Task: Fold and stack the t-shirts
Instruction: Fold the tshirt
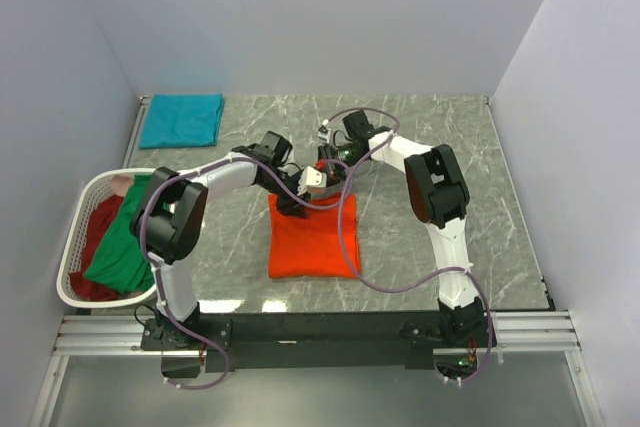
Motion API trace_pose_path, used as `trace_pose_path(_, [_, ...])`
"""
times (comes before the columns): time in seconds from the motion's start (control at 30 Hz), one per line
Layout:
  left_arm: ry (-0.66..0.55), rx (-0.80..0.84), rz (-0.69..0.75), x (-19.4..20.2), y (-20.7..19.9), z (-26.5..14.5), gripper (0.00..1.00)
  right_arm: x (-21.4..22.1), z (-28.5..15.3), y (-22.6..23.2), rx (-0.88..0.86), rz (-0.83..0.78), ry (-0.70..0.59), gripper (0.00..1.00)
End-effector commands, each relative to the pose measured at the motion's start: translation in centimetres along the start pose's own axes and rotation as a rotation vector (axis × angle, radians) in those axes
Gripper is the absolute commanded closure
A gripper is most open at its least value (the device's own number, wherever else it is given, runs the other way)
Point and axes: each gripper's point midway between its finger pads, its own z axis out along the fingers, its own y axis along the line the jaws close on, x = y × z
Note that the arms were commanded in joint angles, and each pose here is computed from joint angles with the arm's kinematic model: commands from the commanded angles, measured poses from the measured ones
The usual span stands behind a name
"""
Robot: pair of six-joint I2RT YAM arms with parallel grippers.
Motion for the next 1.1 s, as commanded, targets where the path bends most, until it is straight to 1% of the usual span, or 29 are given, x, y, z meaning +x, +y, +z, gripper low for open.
trace_pose_path(0.0, [0.0,0.011,0.048,-1.1,0.5,0.0,0.56,-0.6,0.0,1.8,-0.046,-0.037,-0.001,0.88])
trace_pose_path(0.1, [0.027,0.038,0.055,-0.9,0.2,0.5,0.56,-0.1,0.1,2.0,-0.052,-0.031,0.015,0.89])
trace_pose_path(0.3, [0.082,0.087,0.058,-0.3,-0.4,1.4,0.63,1.1,0.1,2.0,-0.071,0.008,0.044,0.89])
trace_pose_path(0.4, [0.11,0.091,0.058,0.2,-0.6,1.7,0.64,1.5,0.4,1.8,-0.07,0.013,0.057,0.9])
trace_pose_path(0.5, [0.13,0.103,0.052,0.5,-0.7,1.9,0.73,2.1,0.8,1.4,-0.065,0.017,0.071,0.9])
trace_pose_path(0.53, [0.126,0.102,0.052,0.3,-0.7,1.8,0.81,2.4,1.0,1.0,-0.061,0.02,0.079,0.9])
trace_pose_path(0.77, [0.074,0.05,0.071,-1.9,-0.3,0.6,0.99,3.8,2.1,-1.1,-0.009,0.024,0.13,0.92])
trace_pose_path(0.9, [0.057,0.045,0.076,-3.1,-0.7,-0.3,0.99,4.2,2.5,-2.4,0.017,0.022,0.145,0.94])
trace_pose_path(1.07, [0.055,0.005,0.125,-4.6,-0.1,-1.6,0.99,4.9,2.7,-3.1,0.024,0.036,0.163,0.94])
